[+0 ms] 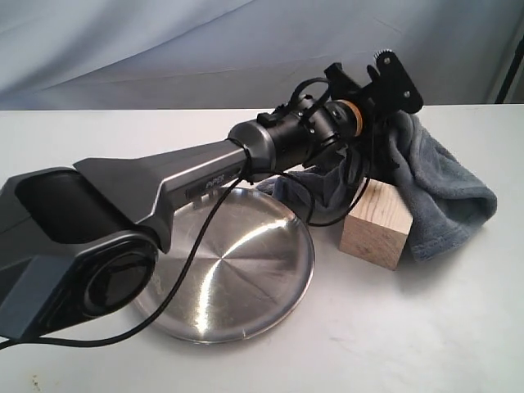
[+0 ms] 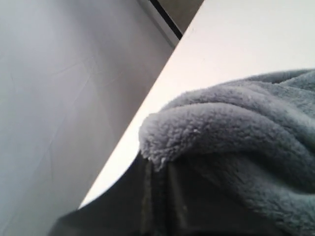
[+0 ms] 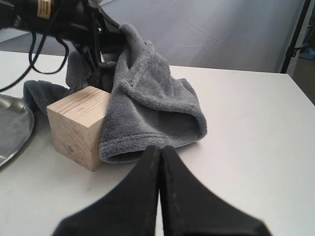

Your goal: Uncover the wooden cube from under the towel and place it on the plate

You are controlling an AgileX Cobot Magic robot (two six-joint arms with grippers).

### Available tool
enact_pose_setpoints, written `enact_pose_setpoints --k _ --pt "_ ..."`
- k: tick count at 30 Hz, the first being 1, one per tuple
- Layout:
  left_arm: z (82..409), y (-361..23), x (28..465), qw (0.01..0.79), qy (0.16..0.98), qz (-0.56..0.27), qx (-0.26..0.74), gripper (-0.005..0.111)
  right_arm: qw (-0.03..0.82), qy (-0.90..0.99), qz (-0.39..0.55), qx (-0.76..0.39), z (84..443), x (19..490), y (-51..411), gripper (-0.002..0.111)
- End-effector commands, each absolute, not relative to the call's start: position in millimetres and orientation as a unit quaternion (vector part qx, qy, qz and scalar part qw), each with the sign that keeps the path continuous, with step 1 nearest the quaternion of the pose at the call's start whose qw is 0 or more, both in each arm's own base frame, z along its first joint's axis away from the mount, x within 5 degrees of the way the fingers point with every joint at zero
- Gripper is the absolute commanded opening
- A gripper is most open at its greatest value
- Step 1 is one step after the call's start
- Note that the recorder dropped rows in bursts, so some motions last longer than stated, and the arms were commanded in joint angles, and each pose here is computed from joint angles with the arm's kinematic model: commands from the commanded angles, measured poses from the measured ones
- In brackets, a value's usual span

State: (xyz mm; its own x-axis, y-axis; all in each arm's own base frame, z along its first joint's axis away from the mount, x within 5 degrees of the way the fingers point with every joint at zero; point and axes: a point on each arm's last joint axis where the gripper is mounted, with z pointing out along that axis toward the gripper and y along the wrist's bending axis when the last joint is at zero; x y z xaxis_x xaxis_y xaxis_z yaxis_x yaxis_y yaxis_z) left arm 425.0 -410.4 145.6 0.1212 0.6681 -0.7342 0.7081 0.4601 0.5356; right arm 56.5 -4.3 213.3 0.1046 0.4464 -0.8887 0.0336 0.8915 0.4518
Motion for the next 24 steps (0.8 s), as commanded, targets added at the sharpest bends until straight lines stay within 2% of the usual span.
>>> enact_pose_setpoints --k 1,9,12,17,24 --pt "129 -406 429 0.503 0.699 -0.007 0.509 0.014 0.717 0.656 0.148 0.186 212 56 -4 0.003" --pt "132 -406 429 0.497 0.736 -0.033 0.459 0.061 0.717 0.656 0.148 0.186 212 56 -4 0.003" --pt "140 -405 429 0.487 0.756 -0.035 0.436 0.066 0.717 0.656 0.148 0.186 212 56 -4 0.003" --pt "164 -400 431 0.476 0.797 -0.049 0.367 0.066 0.717 0.656 0.148 0.186 212 56 -4 0.003" --pt "190 -391 427 0.432 0.839 -0.006 0.331 0.088 0.717 0.656 0.148 0.186 212 56 -4 0.003"
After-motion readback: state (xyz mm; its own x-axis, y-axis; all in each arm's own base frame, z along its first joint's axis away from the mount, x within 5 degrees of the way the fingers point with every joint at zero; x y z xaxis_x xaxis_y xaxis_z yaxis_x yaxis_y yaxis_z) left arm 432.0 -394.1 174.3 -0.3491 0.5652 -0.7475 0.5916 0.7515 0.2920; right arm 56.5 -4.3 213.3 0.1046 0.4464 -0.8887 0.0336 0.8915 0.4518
